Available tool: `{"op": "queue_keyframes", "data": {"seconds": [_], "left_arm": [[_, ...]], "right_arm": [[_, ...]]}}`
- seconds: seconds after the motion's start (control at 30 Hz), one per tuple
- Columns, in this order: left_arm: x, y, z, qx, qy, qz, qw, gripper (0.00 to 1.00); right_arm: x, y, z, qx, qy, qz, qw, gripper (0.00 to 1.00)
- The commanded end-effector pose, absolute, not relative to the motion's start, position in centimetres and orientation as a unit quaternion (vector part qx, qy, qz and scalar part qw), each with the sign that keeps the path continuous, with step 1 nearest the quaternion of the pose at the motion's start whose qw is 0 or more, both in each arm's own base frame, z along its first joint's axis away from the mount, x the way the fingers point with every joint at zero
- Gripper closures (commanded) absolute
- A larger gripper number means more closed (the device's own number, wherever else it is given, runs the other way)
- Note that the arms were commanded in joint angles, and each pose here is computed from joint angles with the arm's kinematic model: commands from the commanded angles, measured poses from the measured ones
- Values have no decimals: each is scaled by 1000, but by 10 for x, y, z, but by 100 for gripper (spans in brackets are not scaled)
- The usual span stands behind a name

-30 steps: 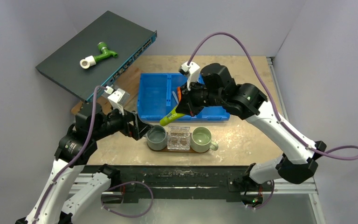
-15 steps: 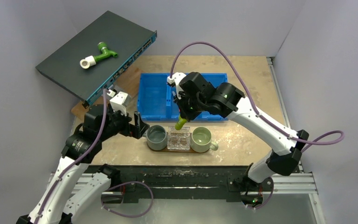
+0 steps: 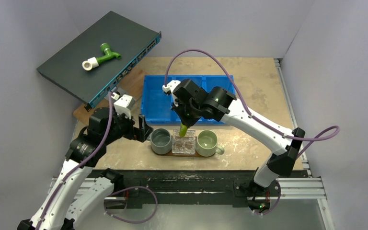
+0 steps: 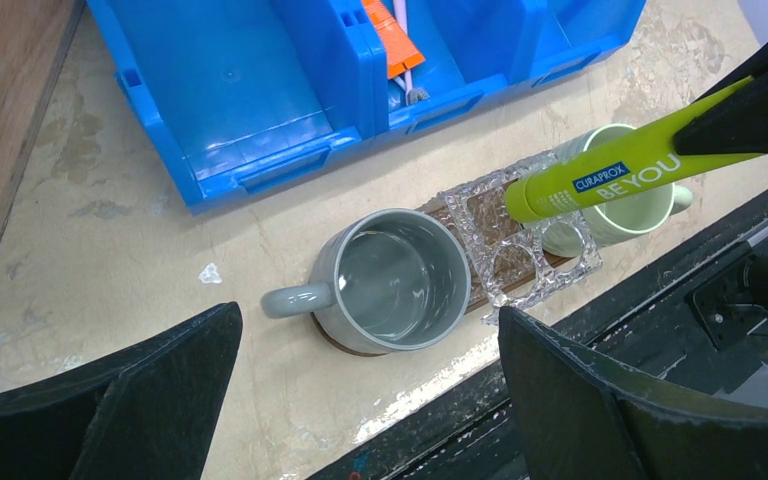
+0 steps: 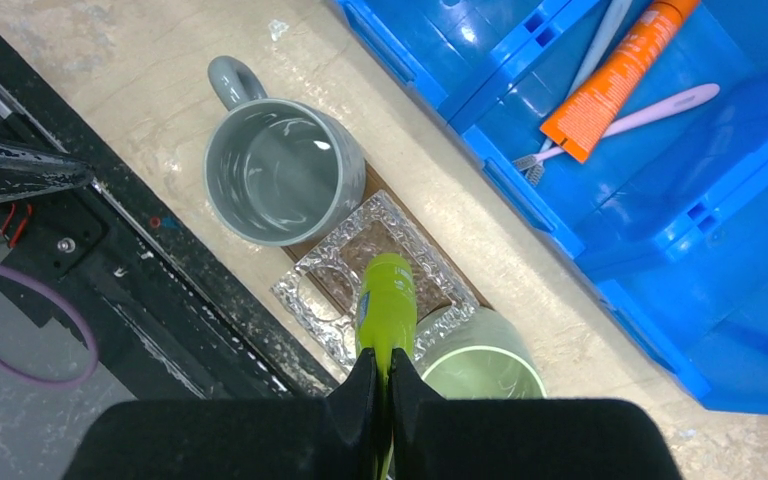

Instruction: Prepare toiletry sets of a toothbrush and toothpaste on the tray

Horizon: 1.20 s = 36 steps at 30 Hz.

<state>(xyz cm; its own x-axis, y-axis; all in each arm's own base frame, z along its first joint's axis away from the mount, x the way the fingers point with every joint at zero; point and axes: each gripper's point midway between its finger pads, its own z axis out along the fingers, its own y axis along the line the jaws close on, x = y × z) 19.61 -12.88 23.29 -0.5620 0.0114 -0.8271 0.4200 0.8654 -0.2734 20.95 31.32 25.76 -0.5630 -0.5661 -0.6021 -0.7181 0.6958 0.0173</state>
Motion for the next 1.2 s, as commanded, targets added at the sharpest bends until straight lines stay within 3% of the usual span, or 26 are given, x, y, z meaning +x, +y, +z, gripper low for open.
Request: {"op": "queue_keyframes", "data": {"seconds": [0.0, 1.17], "left_arm": [[205, -128, 242, 133, 841, -219, 476, 1], [204, -128, 244, 136, 838, -219, 481, 1]], "right_arm": [[214, 324, 274, -368, 861, 145, 319, 100], [218, 340, 223, -384, 871, 128, 277, 100]]}}
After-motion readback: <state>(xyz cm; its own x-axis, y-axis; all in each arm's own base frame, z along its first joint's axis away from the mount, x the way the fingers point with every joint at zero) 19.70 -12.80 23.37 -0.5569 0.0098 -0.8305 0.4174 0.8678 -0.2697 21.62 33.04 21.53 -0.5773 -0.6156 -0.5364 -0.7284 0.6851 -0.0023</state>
